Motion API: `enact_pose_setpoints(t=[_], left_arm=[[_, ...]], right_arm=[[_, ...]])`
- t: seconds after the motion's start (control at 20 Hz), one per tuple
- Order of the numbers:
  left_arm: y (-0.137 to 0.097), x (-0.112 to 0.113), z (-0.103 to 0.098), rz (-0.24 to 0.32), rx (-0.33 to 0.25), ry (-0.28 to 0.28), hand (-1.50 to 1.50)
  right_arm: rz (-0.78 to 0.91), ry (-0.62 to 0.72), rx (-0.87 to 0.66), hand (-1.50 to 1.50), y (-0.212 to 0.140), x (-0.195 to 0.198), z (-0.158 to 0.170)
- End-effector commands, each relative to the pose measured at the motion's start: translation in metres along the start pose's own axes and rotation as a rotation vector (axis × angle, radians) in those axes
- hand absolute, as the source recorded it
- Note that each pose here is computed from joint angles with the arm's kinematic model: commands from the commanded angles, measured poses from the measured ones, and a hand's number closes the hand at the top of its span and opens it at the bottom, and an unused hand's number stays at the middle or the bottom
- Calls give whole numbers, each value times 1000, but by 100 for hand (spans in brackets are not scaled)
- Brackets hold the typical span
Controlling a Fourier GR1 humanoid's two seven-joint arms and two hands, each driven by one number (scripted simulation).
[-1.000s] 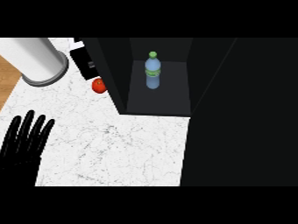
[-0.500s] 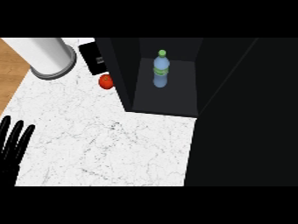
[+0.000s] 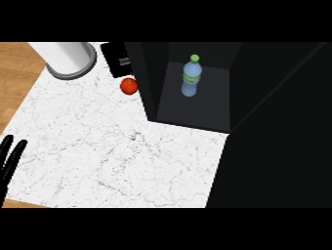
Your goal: Pick up the bottled water, place it into the cabinet and close the cabinet
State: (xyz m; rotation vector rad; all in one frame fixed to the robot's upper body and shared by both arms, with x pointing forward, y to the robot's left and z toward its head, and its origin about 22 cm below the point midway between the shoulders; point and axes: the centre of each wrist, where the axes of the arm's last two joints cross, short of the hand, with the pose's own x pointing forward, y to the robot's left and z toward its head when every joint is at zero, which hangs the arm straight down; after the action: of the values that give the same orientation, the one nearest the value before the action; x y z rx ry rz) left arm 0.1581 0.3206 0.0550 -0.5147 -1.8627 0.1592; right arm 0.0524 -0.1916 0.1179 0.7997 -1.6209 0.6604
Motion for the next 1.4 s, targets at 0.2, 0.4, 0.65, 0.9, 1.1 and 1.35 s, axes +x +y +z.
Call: enact_pose_setpoints(t=[0.2, 0.4, 0.65, 0.9, 1.1, 1.35], left_arm=[[8, 10, -2, -7, -49, 12, -150], [8, 12, -7, -7, -72, 18, -150], [11, 13, -6, -2, -78, 21, -150], [19, 17, -7, -21, -49, 19, -150], [19, 20, -7, -21, -76, 24, -150], [23, 21, -7, -15, -68, 24, -150]], right_arm=[[23, -44, 213, 150, 10, 13, -23], [188, 21, 319, -150, -5, 17, -24], [227, -4, 357, 150, -12, 19, -31], [267, 24, 383, 150, -16, 19, -35], [289, 8, 385, 150, -20, 21, -37], [258, -8, 352, 150, -23, 18, -39]])
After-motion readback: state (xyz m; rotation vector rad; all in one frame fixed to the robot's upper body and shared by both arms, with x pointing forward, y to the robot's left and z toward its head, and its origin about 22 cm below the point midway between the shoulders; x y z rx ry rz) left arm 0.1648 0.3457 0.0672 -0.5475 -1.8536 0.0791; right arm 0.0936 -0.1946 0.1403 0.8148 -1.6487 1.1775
